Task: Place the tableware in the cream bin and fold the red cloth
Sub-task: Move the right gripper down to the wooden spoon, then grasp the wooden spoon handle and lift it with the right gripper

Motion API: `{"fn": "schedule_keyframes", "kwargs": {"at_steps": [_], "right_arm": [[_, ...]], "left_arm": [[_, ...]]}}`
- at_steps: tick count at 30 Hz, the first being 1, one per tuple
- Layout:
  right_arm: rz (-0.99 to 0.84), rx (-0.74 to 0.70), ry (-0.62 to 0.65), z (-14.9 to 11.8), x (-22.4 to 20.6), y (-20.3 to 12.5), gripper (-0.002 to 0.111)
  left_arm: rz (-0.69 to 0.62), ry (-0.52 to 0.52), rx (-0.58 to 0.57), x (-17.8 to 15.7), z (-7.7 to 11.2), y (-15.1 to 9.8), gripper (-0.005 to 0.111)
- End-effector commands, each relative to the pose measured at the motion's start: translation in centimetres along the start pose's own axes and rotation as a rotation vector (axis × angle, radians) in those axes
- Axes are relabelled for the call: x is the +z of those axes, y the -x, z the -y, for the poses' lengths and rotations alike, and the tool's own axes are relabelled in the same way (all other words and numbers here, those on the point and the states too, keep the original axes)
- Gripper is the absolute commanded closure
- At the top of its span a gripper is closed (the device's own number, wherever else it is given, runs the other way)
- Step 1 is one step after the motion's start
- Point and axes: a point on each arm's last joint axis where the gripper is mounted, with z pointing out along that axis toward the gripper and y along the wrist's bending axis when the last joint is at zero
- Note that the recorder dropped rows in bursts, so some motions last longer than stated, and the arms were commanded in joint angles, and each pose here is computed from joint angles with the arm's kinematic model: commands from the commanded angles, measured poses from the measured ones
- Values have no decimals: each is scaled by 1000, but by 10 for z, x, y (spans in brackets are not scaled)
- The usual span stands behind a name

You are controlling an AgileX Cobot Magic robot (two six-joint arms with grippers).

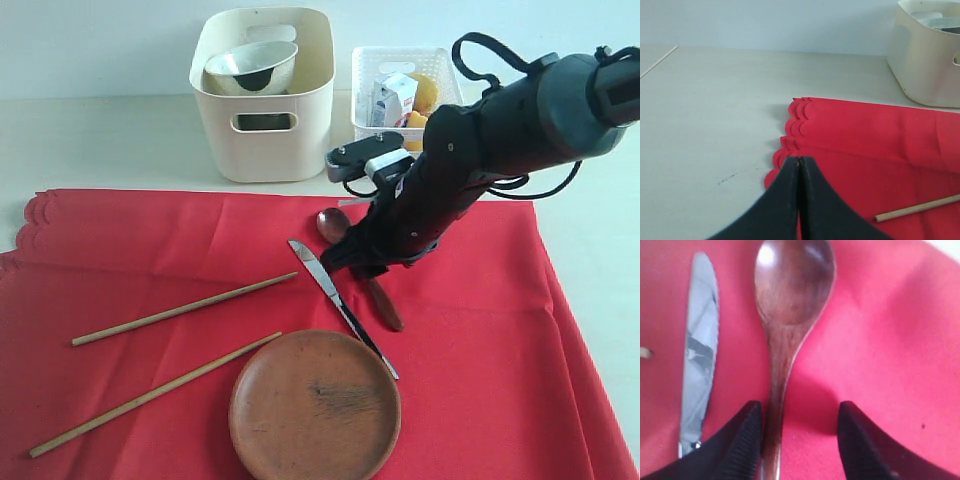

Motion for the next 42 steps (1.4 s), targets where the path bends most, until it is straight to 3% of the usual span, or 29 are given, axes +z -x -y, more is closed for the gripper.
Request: {"fn": "schedule_keyframes", "kwargs": {"at_steps": [1,6,12,16,33,42], "right_arm": [[-16,-15,-3,1,4,-2,63],[-19,-56,-3,1,5,-3,66],[-22,-44,-3,1,6,-3,96],[-15,-37,-2,1,3,-2,108],[209,9,39,-9,-77,22,108],[253,55,70,-13,-92,25,108]], "left_arm": [[10,-8,1,0,0,0,107],[10,-8,1,0,0,0,107],[10,-8,1,0,0,0,107],[10,-8,1,0,0,0,107],[10,-8,1,0,0,0,107],[10,-8,1,0,0,0,107]]}}
